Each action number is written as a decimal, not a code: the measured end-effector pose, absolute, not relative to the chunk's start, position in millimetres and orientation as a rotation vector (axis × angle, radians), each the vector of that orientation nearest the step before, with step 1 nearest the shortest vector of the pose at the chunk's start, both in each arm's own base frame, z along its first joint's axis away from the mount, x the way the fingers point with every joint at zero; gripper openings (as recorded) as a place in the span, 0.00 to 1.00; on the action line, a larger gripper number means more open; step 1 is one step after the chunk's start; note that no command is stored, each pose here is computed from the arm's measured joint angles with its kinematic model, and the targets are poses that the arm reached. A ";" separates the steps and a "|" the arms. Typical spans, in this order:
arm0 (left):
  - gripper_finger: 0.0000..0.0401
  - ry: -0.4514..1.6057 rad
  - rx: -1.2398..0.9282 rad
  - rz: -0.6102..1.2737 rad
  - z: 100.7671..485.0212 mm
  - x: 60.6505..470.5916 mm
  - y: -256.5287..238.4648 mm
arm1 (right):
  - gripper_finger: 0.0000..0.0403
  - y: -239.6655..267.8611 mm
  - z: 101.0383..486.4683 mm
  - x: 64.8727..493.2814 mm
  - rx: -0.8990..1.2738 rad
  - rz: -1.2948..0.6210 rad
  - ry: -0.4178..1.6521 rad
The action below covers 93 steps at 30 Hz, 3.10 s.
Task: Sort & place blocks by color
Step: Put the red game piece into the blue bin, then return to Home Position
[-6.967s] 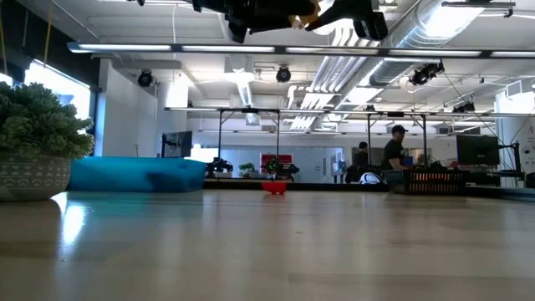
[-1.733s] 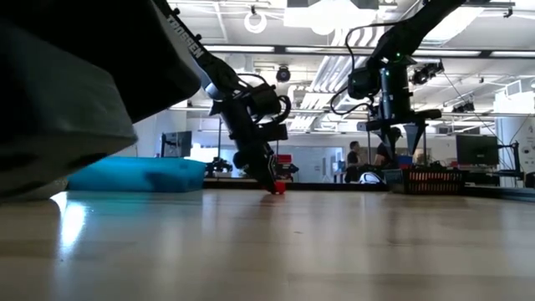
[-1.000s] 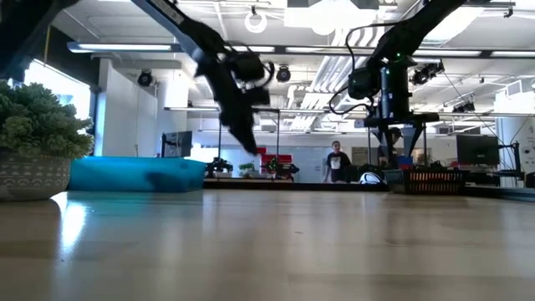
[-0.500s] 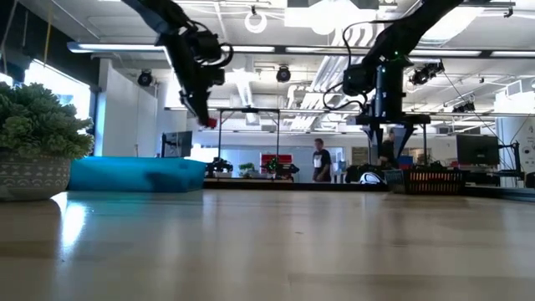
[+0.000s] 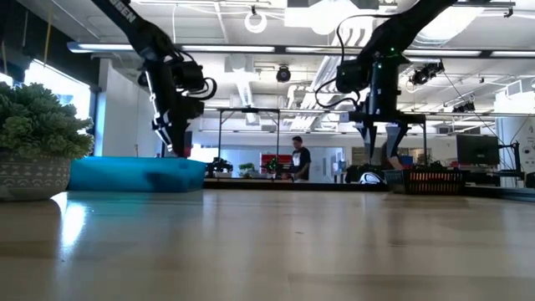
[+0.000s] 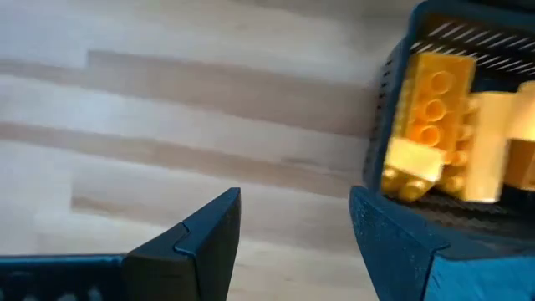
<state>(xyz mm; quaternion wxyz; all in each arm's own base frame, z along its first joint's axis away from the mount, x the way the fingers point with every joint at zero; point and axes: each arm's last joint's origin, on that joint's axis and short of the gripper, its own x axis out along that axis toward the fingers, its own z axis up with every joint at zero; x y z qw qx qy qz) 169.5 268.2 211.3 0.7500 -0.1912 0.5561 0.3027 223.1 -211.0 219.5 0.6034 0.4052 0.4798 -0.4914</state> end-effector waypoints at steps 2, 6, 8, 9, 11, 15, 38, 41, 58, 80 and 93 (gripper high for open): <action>0.34 1.222 -0.417 0.682 208.5 168.7 267.9 | 0.52 -206.9 219.5 227.0 0.945 -1.108 1.115; 0.43 1.210 -0.414 0.703 208.5 169.2 269.3 | 0.52 -196.2 219.6 236.9 0.935 -1.050 1.125; 0.46 1.196 -0.424 0.719 208.8 169.7 270.1 | 0.52 -190.6 219.7 241.9 0.924 -1.033 1.127; 0.48 1.189 -0.430 0.726 208.9 169.9 270.4 | 0.52 -187.8 219.7 244.2 0.926 -1.031 1.125; 0.51 1.176 -0.439 0.740 209.2 170.4 271.2 | 0.52 -182.1 219.7 248.4 0.922 -1.020 1.129; 0.55 1.171 -0.439 0.741 210.7 171.1 271.9 | 0.52 -171.4 220.7 255.4 0.913 -0.997 1.132; 0.57 0.548 -0.351 0.596 320.0 154.5 202.6 | 0.52 -135.9 295.5 281.9 0.637 -0.541 0.653; 0.57 0.480 -0.350 0.577 309.4 152.6 182.4 | 0.52 -133.3 304.1 285.1 0.591 -0.491 0.587; 0.57 0.241 -0.415 0.528 238.6 113.3 93.4 | 0.52 -148.0 346.4 293.6 0.251 -0.434 0.197; 0.57 -0.033 -0.441 0.756 224.9 49.3 44.7 | 0.52 -158.2 373.1 264.9 0.171 -0.556 0.096; 0.57 -0.071 -0.415 0.887 202.5 57.9 54.2 | 0.52 -128.4 383.2 205.0 0.206 -0.589 0.241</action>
